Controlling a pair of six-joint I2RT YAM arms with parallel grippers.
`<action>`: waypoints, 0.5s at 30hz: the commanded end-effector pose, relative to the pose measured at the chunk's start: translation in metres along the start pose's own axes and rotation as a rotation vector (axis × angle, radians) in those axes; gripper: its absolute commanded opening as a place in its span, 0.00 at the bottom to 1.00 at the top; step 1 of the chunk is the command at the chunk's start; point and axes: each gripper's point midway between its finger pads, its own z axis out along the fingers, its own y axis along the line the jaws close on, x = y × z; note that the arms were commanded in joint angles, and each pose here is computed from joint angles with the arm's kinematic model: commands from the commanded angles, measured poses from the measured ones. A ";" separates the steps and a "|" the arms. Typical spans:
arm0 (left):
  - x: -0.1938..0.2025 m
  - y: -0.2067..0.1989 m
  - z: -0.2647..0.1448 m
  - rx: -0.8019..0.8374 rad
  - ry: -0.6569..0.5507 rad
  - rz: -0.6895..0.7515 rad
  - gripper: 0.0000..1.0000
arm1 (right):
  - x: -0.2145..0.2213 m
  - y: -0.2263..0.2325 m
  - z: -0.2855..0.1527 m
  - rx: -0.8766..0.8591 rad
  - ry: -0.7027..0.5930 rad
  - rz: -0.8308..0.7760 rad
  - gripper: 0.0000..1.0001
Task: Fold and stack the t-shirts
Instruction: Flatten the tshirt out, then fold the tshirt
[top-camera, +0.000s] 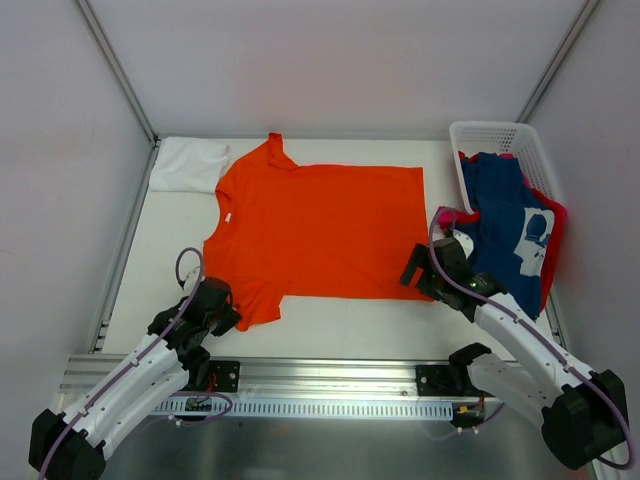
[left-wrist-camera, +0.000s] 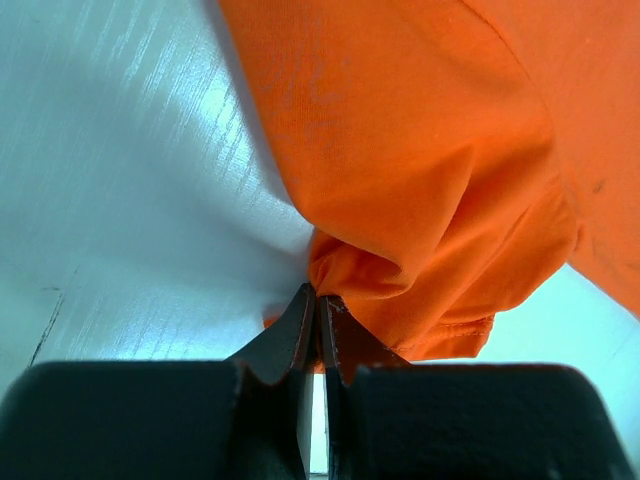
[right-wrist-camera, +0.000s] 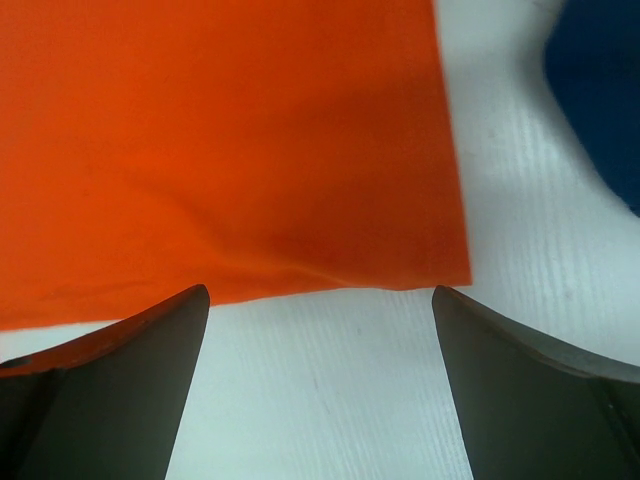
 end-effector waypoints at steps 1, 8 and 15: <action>-0.006 -0.004 -0.003 0.012 -0.029 0.028 0.00 | -0.005 -0.035 0.001 0.202 -0.053 0.065 0.99; -0.008 -0.007 -0.003 0.022 -0.036 0.044 0.00 | 0.030 -0.082 0.006 0.307 -0.135 0.311 1.00; -0.011 -0.009 0.001 0.011 -0.043 0.065 0.00 | 0.037 -0.075 0.018 0.235 -0.131 0.344 0.99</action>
